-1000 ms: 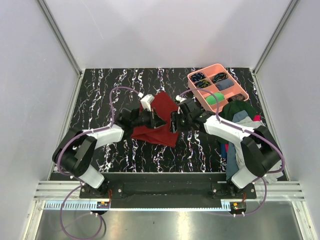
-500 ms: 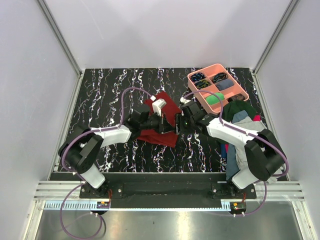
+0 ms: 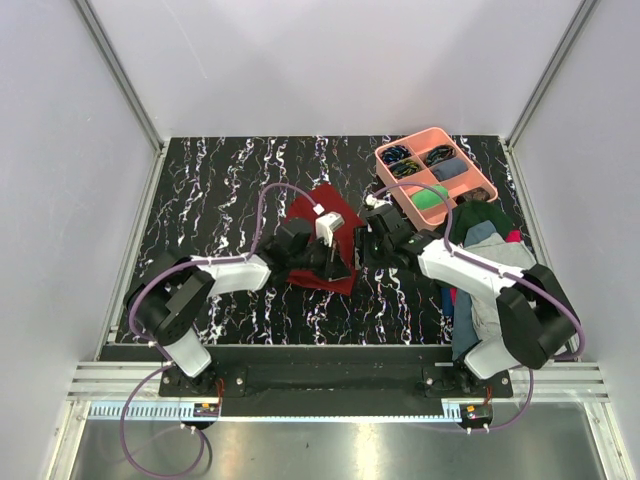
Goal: Fold the napkin, place the utensils inside, and roll it up
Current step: Fold the napkin
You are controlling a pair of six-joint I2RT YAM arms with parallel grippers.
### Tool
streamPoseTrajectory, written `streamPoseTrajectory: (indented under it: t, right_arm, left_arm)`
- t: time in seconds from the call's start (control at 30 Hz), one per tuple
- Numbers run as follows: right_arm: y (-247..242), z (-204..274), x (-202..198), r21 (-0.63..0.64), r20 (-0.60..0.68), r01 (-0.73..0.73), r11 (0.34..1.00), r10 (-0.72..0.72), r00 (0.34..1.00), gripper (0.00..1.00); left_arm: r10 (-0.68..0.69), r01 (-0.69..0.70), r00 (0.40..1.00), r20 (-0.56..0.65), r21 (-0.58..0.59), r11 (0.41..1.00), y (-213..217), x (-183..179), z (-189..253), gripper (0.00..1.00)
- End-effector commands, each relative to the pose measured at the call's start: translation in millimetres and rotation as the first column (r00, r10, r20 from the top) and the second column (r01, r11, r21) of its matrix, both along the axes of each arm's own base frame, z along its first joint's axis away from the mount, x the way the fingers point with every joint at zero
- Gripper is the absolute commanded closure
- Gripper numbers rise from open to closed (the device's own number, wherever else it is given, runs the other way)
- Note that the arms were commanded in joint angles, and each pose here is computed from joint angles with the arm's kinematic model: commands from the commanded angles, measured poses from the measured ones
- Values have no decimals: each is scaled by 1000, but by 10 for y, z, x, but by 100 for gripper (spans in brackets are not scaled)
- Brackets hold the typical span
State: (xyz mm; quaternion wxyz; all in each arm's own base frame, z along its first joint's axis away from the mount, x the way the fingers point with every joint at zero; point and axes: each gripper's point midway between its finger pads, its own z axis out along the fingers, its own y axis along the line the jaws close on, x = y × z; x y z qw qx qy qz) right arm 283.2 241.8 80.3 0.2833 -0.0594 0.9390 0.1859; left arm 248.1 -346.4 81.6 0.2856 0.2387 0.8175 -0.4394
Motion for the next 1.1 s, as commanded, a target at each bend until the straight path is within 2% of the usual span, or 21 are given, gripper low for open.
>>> streamPoseTrajectory:
  t: [0.0, 0.23, 0.37, 0.4, 0.5, 0.6, 0.67, 0.77, 0.93, 1.07]
  right_arm:
    - [31, 240, 113, 56, 88, 36, 998, -41, 995, 42]
    - [12, 233, 102, 60, 83, 54, 997, -59, 995, 41]
    - [-21, 221, 86, 67, 73, 80, 995, -85, 994, 36]
    - [-33, 204, 76, 70, 65, 87, 994, -91, 994, 35]
    - [-71, 150, 67, 81, 35, 110, 991, -113, 993, 34]
    - [-68, 78, 42, 91, -1, 110, 990, -110, 994, 34]
    - [-18, 22, -9, 110, -36, 95, 989, -92, 995, 34]
    - [62, -75, -79, 149, -89, 88, 985, -76, 993, 35]
    - [210, -249, -217, 228, -183, 93, 969, -51, 982, 39]
    - [206, -379, -267, 222, -221, 107, 969, -57, 974, 43]
  left_arm:
    - [-12, 11, 999, 50, 27, 1000, -29, -20, -42, 100]
    - [62, -66, 997, 44, 78, 995, 64, 25, -193, 100]
    - [96, -99, 993, 62, 46, 994, 57, 72, -31, 65]
    - [116, -119, 991, 72, 38, 992, 65, 102, 25, 50]
    - [158, -159, 980, 117, -1, 987, 89, 167, 281, 34]
    - [196, -197, 968, 157, -12, 980, 152, 220, 493, 25]
    - [234, -240, 957, 174, 13, 971, 264, 244, 552, 23]
    - [349, -368, 918, 191, 77, 927, 594, 357, 489, 22]
    - [532, -555, 831, 163, 167, 815, 1299, 404, 166, 22]
    - [636, -651, 759, 143, 219, 727, 1773, 436, -10, 19]
